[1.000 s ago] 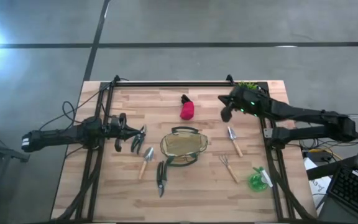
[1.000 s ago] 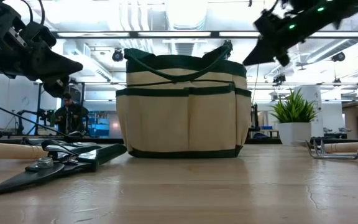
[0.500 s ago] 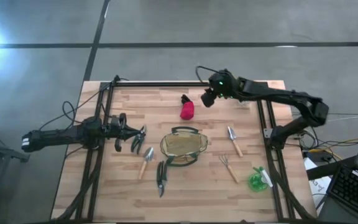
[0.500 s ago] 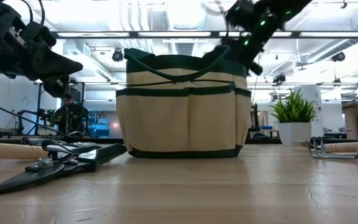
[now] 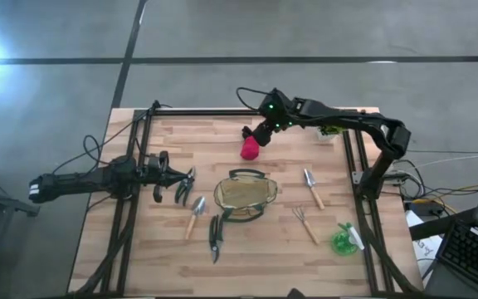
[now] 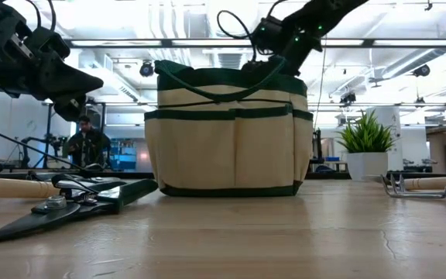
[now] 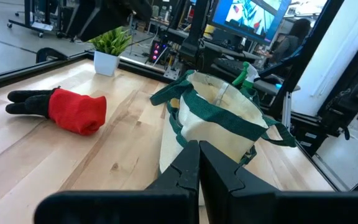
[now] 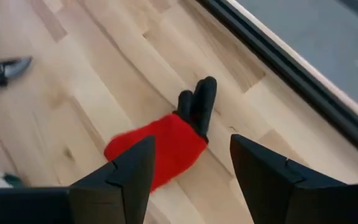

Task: Pick & Place Garden tools in Gardening bag
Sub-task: Put the green spray bottle into the white gardening bag

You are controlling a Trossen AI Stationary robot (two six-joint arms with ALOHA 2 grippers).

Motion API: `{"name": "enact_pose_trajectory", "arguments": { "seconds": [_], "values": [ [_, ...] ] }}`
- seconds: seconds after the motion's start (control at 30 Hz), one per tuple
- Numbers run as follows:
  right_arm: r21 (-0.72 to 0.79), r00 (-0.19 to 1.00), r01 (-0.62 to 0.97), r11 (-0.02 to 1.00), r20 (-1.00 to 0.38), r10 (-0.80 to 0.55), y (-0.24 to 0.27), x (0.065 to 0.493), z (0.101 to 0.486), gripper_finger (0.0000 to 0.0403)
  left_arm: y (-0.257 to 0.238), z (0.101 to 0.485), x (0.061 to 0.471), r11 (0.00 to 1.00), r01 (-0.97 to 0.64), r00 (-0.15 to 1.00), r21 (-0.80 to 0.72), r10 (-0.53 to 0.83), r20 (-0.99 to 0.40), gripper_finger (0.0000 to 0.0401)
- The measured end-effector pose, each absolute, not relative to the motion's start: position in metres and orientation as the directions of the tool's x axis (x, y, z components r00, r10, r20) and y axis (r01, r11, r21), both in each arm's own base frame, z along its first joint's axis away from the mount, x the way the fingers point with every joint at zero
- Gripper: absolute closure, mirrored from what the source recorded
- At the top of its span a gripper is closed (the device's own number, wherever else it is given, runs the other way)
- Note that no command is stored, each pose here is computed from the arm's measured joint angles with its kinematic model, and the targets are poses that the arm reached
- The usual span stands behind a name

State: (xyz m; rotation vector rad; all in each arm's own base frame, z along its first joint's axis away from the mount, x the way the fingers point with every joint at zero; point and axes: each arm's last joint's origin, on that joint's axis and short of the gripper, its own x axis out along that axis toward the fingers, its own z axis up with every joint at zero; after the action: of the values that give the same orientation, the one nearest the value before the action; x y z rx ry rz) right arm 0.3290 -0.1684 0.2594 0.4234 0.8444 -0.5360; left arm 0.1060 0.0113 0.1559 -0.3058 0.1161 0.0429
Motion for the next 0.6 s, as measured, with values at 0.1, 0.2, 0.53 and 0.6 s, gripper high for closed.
{"name": "enact_pose_trajectory", "arguments": {
  "seconds": [0.1, 0.2, 0.53, 0.6],
  "values": [
    [0.109, 0.539, 0.568, 0.816, -0.799, -0.268, -0.159, 0.319, 0.272, 0.0218, 0.011, 0.156, 0.106, 0.953, -0.060, 0.992, -0.298, 0.025, -0.120, 0.0391],
    [0.075, 0.520, 0.545, 0.835, -0.812, -0.267, -0.135, 0.299, 0.289, 0.0234, 0.011, 0.156, 0.106, 0.953, -0.060, 0.992, -0.298, 0.025, -0.120, 0.0391],
    [0.236, 0.629, 0.506, 0.830, -0.759, -0.168, -0.032, 0.223, 0.334, 0.0292, 0.011, 0.156, 0.106, 0.953, -0.060, 0.992, -0.298, 0.025, -0.120, 0.0391],
    [0.325, 0.675, 0.465, 0.823, -0.732, -0.092, -0.016, 0.212, 0.340, 0.0300, 0.011, 0.156, 0.106, 0.953, -0.060, 0.992, -0.298, 0.025, -0.121, 0.0391]
  ]
}}
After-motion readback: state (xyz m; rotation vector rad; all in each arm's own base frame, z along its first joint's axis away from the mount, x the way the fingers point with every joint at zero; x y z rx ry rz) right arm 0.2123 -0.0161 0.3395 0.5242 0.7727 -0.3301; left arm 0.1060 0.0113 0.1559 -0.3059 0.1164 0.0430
